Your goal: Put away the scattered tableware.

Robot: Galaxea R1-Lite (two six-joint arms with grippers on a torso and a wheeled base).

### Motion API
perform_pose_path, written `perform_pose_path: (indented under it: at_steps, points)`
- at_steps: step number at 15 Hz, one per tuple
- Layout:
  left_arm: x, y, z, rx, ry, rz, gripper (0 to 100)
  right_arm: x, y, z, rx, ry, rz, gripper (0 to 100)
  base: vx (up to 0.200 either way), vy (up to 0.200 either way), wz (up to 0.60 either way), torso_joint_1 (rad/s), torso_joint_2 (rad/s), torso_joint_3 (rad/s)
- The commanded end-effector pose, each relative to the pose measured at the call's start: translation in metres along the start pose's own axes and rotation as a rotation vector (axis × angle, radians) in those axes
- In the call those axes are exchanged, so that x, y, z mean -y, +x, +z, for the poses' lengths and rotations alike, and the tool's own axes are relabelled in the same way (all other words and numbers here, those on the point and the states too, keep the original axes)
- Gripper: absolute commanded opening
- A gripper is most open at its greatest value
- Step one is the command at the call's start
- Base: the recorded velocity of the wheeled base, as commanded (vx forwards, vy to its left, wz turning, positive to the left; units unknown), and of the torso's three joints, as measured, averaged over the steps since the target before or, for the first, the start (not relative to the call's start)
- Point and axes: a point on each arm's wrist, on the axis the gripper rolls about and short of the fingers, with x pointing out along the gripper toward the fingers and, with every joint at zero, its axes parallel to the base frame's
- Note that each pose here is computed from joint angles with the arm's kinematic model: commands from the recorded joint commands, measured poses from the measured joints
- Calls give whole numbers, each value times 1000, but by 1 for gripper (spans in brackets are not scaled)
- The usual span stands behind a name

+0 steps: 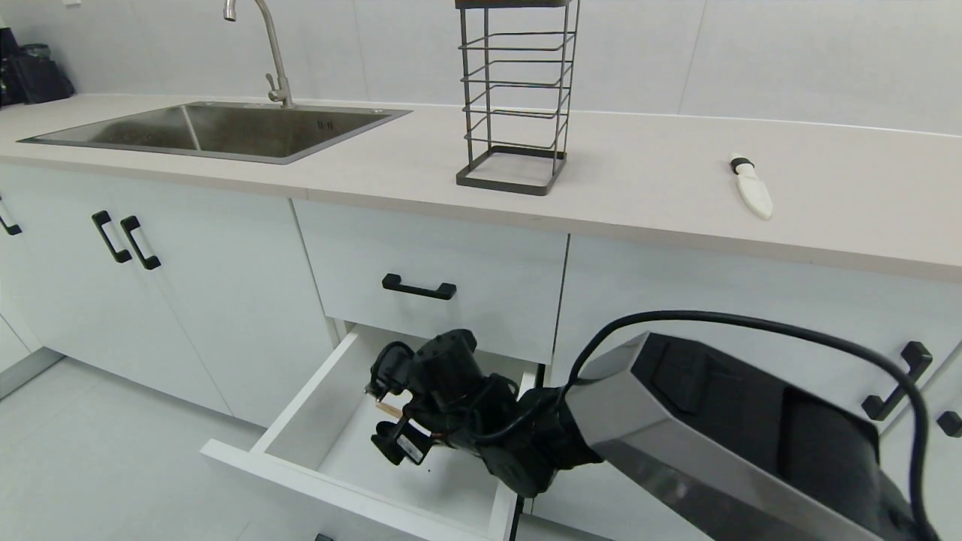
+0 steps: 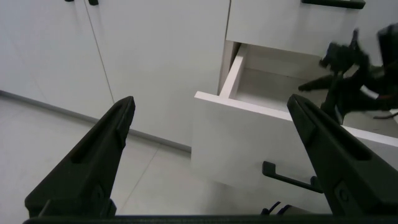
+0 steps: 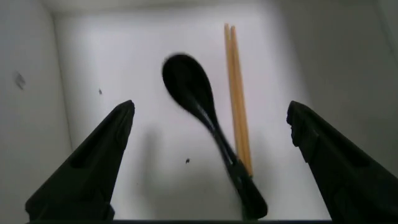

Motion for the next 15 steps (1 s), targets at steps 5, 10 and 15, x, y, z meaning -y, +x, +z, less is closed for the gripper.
perform_pose_path:
  at_steps: [5,10,15]
  points:
    - [0,0,0,-1,0,0,100,16,-134,54,301,21,-88,100,0,0,0,0,0,0]
    - [0,0,0,-1,0,0,100,9,-176,27,272,23,-85,100,0,0,0,0,0,0]
    - [0,0,0,-1,0,0,100,14,-236,22,339,54,-103,100,0,0,0,0,0,0]
